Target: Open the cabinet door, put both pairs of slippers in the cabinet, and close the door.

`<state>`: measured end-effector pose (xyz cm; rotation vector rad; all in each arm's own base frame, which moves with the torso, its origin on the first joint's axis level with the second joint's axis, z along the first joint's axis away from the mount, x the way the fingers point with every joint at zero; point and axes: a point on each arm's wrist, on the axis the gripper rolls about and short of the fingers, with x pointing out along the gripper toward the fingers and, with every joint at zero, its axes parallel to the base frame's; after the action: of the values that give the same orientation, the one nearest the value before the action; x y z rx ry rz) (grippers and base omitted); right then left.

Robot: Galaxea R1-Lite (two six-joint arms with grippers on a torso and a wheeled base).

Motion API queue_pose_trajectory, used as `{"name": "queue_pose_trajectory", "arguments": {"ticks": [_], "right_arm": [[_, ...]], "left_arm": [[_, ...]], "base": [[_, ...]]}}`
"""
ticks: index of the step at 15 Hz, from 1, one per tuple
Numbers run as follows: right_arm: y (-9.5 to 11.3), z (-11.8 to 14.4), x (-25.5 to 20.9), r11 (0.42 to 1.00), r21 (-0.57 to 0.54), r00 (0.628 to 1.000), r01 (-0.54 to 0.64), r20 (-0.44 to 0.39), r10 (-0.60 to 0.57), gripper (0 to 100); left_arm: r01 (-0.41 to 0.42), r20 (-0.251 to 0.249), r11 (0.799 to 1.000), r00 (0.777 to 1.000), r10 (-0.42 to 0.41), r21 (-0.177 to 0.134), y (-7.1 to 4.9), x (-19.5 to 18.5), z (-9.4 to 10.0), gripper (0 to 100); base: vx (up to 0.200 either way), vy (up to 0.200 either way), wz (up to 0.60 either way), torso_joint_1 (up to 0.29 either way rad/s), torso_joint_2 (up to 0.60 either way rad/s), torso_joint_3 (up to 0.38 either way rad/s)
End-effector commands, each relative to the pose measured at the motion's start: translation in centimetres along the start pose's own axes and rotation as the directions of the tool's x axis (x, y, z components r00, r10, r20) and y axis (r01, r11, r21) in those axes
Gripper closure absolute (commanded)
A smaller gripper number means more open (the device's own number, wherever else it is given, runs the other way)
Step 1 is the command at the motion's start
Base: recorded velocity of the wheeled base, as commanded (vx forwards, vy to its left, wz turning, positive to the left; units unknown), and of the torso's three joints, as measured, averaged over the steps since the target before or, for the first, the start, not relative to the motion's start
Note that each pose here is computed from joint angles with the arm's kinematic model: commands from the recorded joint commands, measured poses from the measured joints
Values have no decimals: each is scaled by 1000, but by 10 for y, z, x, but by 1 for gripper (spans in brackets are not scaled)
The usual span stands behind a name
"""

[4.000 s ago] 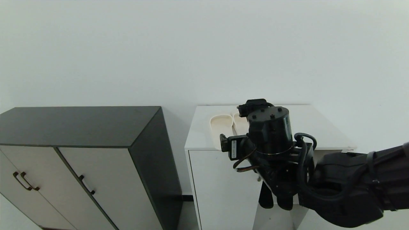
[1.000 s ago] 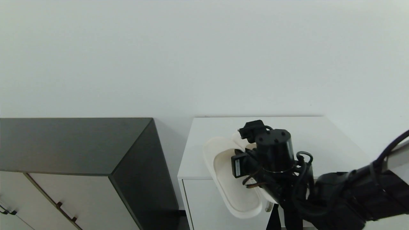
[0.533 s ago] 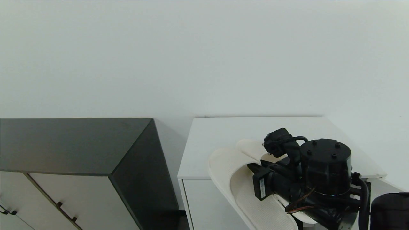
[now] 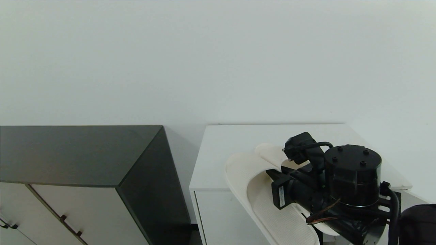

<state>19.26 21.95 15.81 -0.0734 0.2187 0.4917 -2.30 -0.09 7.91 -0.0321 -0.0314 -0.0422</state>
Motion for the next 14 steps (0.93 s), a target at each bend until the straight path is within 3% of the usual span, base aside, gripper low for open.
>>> {"name": "queue_pose_trajectory", "arguments": {"ticks": [1,6,9,14], "right_arm": [[1,-5,4,1000,-17,1000,6,-18,-7,100],[2,-7,7,1000,-21,1000,16,-23,-16,100],[2,-7,13,995,-22,995,102,-17,-102,100],[4,-7,16,994,-22,994,106,-17,-107,100]], "left_arm": [[0,-1,1000,1000,0,-1,0,0,0,100],[0,-1,1000,1000,0,-1,0,0,0,100],[0,-1,1000,1000,0,-1,0,0,0,100],[0,-1,1000,1000,0,-3,0,0,0,100]], "base": [[-200,0,0,12,2,2],[-200,0,0,0,3,0],[-200,0,0,2,4,2],[0,0,0,0,0,0]]}}
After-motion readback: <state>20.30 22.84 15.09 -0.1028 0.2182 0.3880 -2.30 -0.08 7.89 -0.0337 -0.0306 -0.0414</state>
